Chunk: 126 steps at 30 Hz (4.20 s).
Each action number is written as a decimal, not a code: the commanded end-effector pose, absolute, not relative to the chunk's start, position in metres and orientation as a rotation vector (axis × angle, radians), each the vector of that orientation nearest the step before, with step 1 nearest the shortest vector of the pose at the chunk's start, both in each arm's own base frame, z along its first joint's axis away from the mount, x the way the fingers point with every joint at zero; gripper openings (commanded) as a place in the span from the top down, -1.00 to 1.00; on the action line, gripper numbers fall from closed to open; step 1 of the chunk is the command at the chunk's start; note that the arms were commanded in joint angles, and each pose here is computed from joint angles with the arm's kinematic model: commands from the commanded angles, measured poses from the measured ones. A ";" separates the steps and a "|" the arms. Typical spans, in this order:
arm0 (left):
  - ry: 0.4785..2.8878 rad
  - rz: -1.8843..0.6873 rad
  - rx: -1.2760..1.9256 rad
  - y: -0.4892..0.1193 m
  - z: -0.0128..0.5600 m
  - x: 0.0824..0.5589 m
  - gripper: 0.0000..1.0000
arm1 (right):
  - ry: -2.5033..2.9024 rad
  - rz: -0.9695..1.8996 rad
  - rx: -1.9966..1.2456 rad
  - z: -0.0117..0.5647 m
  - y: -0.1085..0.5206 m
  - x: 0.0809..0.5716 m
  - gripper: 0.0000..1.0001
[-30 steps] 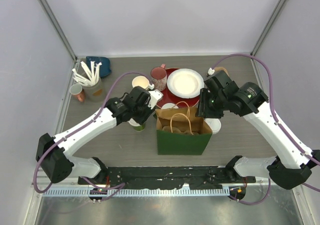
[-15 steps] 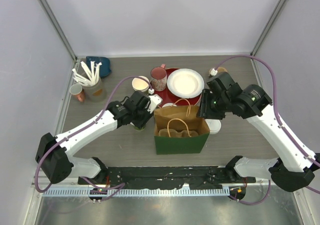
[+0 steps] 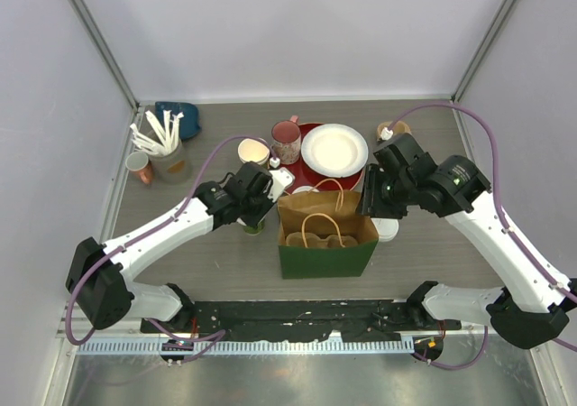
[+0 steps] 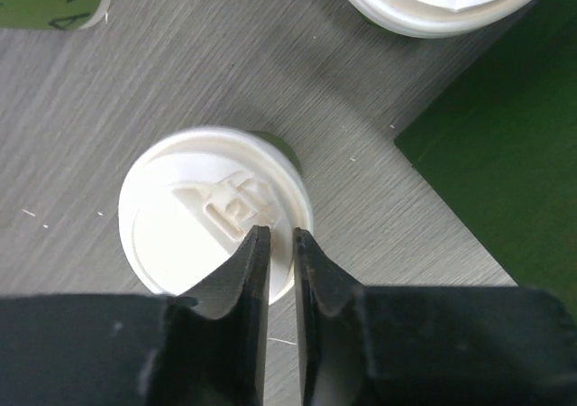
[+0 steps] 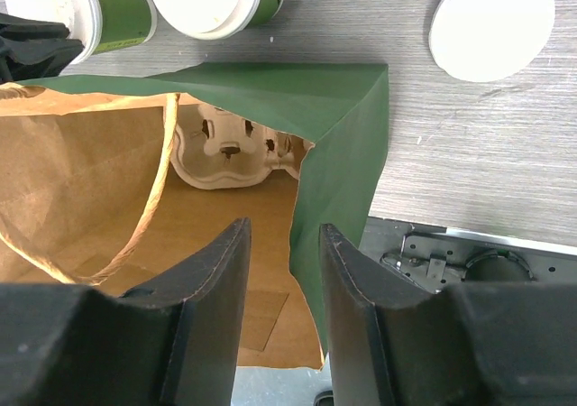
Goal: Pack the takeout coffee
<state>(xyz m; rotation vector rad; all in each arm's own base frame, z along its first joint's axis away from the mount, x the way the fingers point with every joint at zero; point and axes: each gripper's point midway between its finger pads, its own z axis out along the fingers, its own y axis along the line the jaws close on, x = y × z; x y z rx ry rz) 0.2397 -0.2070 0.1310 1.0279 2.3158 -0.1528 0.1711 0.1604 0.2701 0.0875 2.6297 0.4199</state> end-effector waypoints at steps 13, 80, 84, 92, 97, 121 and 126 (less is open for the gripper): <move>2.214 -0.301 1.173 -0.210 0.180 0.231 1.00 | 2.617 0.454 0.101 0.276 0.159 0.165 0.22; 1.310 -0.668 1.848 -0.258 0.390 0.123 1.00 | 2.397 1.080 -0.202 0.340 0.244 0.137 0.19; 1.316 -0.701 1.856 -0.268 0.379 0.124 1.00 | 2.336 1.205 -0.209 0.354 0.248 0.123 0.24; 1.151 -0.626 2.028 -0.279 0.343 0.123 1.00 | 2.335 1.242 -0.140 0.340 0.243 0.115 0.29; 0.932 -0.603 2.193 -0.291 0.330 0.111 1.00 | 2.348 1.215 -0.123 0.335 0.239 0.115 0.28; 0.879 -0.427 2.364 -0.295 0.272 0.125 1.00 | 2.385 0.768 0.185 0.318 0.193 0.157 0.10; 0.896 -0.410 2.326 -0.293 0.271 0.127 1.00 | 2.426 0.696 0.033 0.320 0.221 0.167 0.01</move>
